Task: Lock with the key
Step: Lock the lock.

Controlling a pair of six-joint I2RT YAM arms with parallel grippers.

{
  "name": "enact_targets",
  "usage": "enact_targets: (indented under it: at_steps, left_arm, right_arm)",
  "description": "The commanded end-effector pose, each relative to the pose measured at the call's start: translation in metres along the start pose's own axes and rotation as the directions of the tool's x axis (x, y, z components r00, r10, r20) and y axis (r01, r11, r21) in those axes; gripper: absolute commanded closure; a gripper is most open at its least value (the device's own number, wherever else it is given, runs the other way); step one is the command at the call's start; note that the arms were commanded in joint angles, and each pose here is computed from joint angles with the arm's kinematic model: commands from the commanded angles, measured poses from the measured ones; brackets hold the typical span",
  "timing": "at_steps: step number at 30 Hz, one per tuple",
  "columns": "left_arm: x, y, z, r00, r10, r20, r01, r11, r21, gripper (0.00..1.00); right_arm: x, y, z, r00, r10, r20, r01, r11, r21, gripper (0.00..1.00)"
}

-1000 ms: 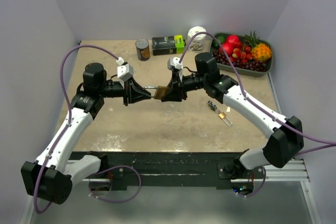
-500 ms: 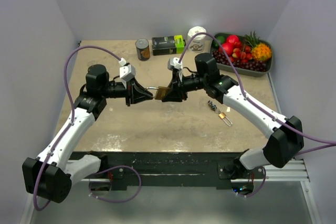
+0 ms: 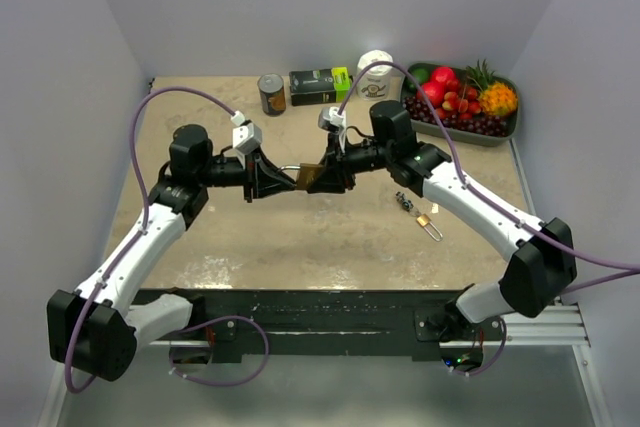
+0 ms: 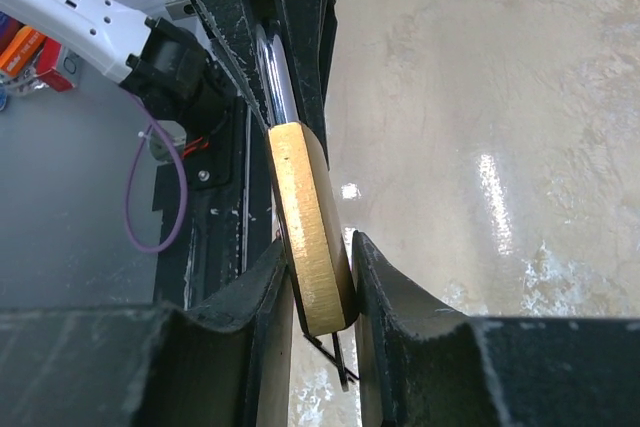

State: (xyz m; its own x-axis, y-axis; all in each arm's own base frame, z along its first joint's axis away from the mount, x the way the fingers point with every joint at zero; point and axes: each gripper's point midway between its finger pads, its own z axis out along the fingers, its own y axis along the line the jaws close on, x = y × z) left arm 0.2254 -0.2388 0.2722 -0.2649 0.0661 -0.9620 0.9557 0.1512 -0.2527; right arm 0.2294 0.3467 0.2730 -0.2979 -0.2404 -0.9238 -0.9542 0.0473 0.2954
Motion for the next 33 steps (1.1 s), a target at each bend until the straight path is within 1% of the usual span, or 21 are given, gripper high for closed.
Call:
enact_targets:
  at_steps: [1,6,7,8,9,10,11,12,13,14,16,17,18,20,21,22,24,28,29,32,33]
  left_arm:
    - [0.000,-0.045,0.038,0.995,0.101,0.024,-0.104,0.970,0.219,1.00]
    - [0.001,-0.047,0.037,0.995,0.102,0.023,-0.105,0.971,0.213,1.00]
    - [-0.001,-0.048,0.034,0.993,0.114,0.025,-0.117,0.972,0.205,1.00]
    - [0.000,-0.047,0.033,0.993,0.116,0.021,-0.118,0.973,0.198,1.00]
    - [0.003,-0.045,0.031,0.994,0.113,0.010,-0.113,0.976,0.184,1.00]
    - [0.001,-0.041,0.027,0.994,0.113,0.012,-0.113,0.980,0.165,1.00]
    - [0.002,-0.038,0.024,0.994,0.105,0.010,-0.105,0.983,0.151,1.00]
    - [0.004,-0.036,0.020,0.996,0.091,0.003,-0.091,0.986,0.141,1.00]
    - [0.003,-0.028,0.013,0.996,0.085,0.008,-0.085,0.990,0.108,1.00]
    - [0.004,-0.024,0.009,0.997,0.076,0.008,-0.077,0.993,0.092,1.00]
    - [0.002,-0.015,-0.002,0.998,0.069,0.015,-0.069,0.996,0.050,1.00]
    - [0.002,-0.012,-0.006,0.998,0.068,0.017,-0.068,0.997,0.038,1.00]
    - [0.003,-0.011,-0.009,0.998,0.068,0.012,-0.068,0.997,0.031,1.00]
    - [0.001,-0.010,-0.015,0.998,0.061,0.004,-0.061,0.998,0.016,1.00]
    - [0.007,-0.009,-0.016,0.997,0.074,-0.014,-0.074,0.997,0.015,1.00]
    - [0.007,-0.008,-0.018,0.997,0.074,-0.018,-0.074,0.997,0.013,1.00]
    - [0.010,-0.009,-0.019,0.997,0.074,-0.026,-0.074,0.997,0.017,1.00]
    - [0.011,-0.007,-0.021,0.997,0.077,-0.028,-0.077,0.997,0.013,1.00]
    - [0.009,-0.008,-0.021,0.997,0.078,-0.026,-0.078,0.997,0.014,1.00]
    - [0.006,-0.007,-0.020,0.996,0.083,-0.024,-0.082,0.996,0.023,1.00]
    - [0.005,-0.008,-0.020,0.996,0.086,-0.023,-0.085,0.996,0.026,1.00]
  right_arm:
    - [-0.096,0.097,0.038,0.899,-0.292,0.328,0.379,0.893,-0.243,1.00]
    - [-0.091,0.098,0.040,0.904,-0.296,0.310,0.380,0.888,-0.261,1.00]
    - [-0.084,0.097,0.039,0.919,-0.283,0.274,0.356,0.894,-0.272,1.00]
    - [-0.085,0.099,0.038,0.911,-0.307,0.274,0.379,0.885,-0.270,1.00]
    - [-0.083,0.097,0.038,0.915,-0.306,0.264,0.374,0.888,-0.268,1.00]
    - [-0.076,0.096,0.036,0.932,-0.281,0.231,0.339,0.902,-0.268,1.00]
    - [-0.074,0.090,0.034,0.918,-0.324,0.228,0.376,0.895,-0.240,1.00]
    - [-0.071,0.087,0.032,0.921,-0.327,0.213,0.372,0.900,-0.227,1.00]
    - [-0.065,0.082,0.030,0.932,-0.313,0.184,0.349,0.912,-0.216,1.00]
    - [-0.068,0.076,0.024,0.927,-0.325,0.189,0.358,0.917,-0.177,1.00]
    - [-0.058,0.069,0.018,0.946,-0.288,0.149,0.310,0.937,-0.161,1.00]
    - [-0.057,0.062,0.011,0.948,-0.284,0.142,0.303,0.944,-0.134,0.96]
    - [-0.055,0.059,0.008,0.951,-0.279,0.131,0.295,0.947,-0.127,0.80]
    - [-0.048,0.048,0.000,0.962,-0.254,0.098,0.263,0.959,-0.101,0.62]
    - [-0.047,0.044,-0.005,0.965,-0.246,0.094,0.254,0.963,-0.086,0.45]
    - [-0.044,0.041,-0.009,0.970,-0.229,0.082,0.236,0.969,-0.075,0.38]
    - [-0.042,0.026,-0.020,0.968,-0.239,0.072,0.241,0.970,-0.024,0.28]
    - [-0.027,0.010,-0.037,0.977,-0.214,0.019,0.214,0.977,0.018,0.25]
    - [-0.024,0.007,-0.040,0.972,-0.233,0.008,0.233,0.972,0.021,0.25]
    - [-0.009,0.010,-0.041,0.974,-0.226,-0.029,0.226,0.974,0.001,0.28]
    - [-0.006,0.010,-0.042,0.975,-0.222,-0.033,0.222,0.975,-0.002,0.32]
